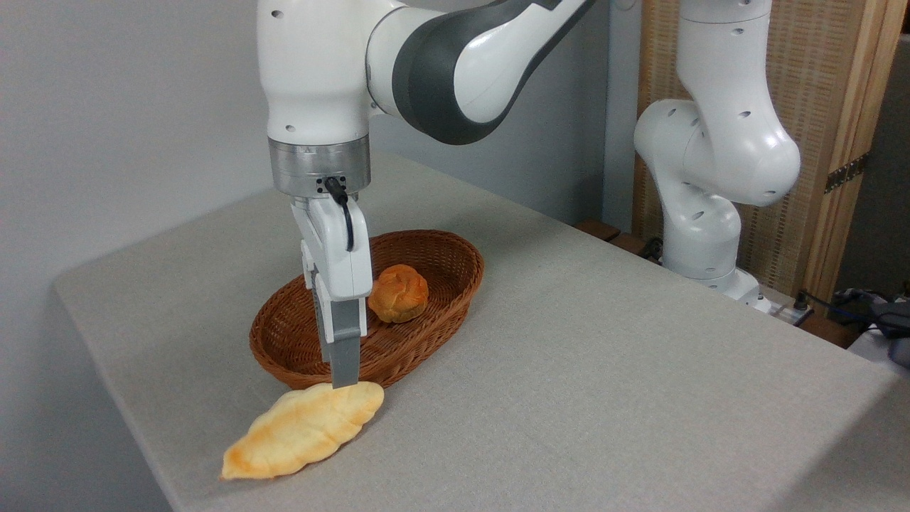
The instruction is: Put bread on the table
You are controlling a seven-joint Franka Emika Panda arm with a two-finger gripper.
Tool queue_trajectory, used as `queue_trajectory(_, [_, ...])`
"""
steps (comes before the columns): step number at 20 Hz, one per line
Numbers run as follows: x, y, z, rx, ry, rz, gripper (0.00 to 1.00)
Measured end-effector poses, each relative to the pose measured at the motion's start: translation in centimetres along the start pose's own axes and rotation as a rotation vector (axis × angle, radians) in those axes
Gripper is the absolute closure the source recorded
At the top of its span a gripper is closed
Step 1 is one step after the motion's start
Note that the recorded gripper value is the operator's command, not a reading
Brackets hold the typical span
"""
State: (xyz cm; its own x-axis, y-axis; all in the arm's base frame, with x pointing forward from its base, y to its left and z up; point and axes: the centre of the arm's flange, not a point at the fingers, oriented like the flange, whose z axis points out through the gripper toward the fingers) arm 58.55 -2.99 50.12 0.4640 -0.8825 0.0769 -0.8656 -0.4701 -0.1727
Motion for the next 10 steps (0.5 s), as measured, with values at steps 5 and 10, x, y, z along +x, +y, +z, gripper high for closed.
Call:
queue_trajectory(5, [0.2, -0.3, -1.7, 0.023, 0.023, -0.074, 0.05])
queue_trajectory(10, [0.8, -0.8, -5.9, 0.01, 0.105, -0.284, 0.0])
